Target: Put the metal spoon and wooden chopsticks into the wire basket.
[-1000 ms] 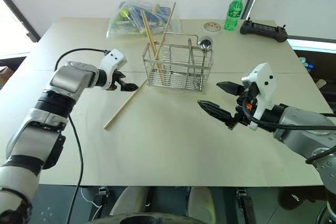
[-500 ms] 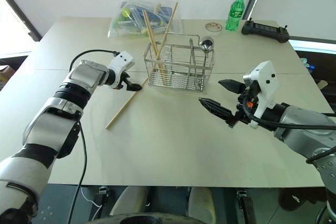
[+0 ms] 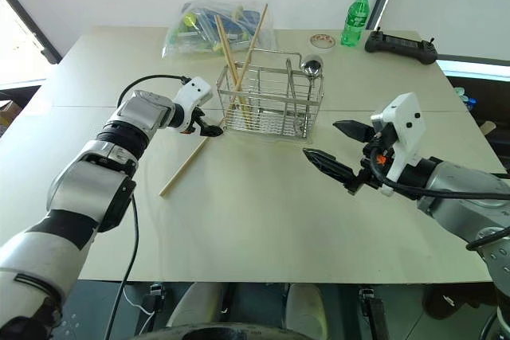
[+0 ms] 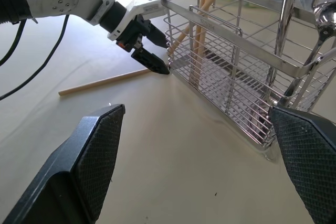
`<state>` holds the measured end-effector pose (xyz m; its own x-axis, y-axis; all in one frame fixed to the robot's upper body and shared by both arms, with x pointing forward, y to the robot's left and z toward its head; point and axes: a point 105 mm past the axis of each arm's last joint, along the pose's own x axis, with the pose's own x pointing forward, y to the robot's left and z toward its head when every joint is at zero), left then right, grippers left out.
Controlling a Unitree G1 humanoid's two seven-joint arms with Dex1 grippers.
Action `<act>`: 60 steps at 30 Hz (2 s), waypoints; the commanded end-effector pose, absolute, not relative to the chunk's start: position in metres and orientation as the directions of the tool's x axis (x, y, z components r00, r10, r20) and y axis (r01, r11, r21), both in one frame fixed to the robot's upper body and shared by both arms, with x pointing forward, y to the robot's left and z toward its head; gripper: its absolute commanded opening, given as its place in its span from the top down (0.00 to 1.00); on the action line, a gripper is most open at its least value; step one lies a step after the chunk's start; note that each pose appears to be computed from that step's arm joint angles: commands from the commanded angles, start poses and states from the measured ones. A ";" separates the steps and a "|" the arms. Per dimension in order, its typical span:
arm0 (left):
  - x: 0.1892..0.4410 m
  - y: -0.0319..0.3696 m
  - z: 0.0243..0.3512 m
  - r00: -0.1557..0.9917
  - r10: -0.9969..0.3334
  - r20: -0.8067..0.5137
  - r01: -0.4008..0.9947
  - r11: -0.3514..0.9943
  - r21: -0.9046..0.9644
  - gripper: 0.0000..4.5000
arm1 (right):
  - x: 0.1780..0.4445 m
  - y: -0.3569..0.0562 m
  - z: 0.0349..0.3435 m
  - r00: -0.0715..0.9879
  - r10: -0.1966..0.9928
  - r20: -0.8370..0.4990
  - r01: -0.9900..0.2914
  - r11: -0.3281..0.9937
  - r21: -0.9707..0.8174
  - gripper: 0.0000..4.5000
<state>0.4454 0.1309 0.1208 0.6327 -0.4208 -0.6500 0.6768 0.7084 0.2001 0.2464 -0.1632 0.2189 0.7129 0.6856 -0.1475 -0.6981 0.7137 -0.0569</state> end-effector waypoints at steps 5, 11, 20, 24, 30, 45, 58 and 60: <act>0.451 0.142 0.124 0.677 -0.368 -0.637 0.630 0.738 0.242 0.01 | 0.241 -0.162 0.228 0.725 0.679 -0.111 -0.688 0.721 -0.085 0.00; 0.446 0.135 0.111 0.645 -0.380 -0.663 0.648 0.732 0.210 0.13 | 0.241 -0.163 0.229 0.734 0.672 -0.102 -0.679 0.730 -0.079 0.00; 0.441 0.135 0.102 0.607 -0.389 -0.693 0.665 0.727 0.174 0.99 | 0.240 -0.164 0.230 0.739 0.666 -0.098 -0.673 0.736 -0.073 0.00; 0.443 0.142 0.104 0.625 -0.369 -0.688 0.641 0.746 0.181 0.99 | 0.241 -0.164 0.229 0.741 0.664 -0.098 -0.671 0.738 -0.070 0.00; 0.446 0.160 0.111 0.672 -0.324 -0.665 0.566 0.804 0.180 0.99 | 0.242 -0.164 0.229 0.740 0.665 -0.100 -0.672 0.738 -0.071 0.00; 0.466 0.219 0.317 0.951 -0.172 0.259 0.218 0.962 -0.162 0.99 | 0.249 -0.175 0.242 0.763 0.643 -0.068 -0.646 0.756 -0.100 0.00; 0.404 0.124 0.442 0.663 -0.375 0.648 0.523 0.851 -0.042 0.99 | 0.255 -0.173 0.242 0.757 0.650 -0.068 -0.654 0.750 -0.102 0.00; 0.400 0.108 0.447 0.632 -0.401 0.663 0.553 0.833 -0.023 0.99 | 0.255 -0.173 0.243 0.758 0.650 -0.061 -0.652 0.751 -0.105 0.00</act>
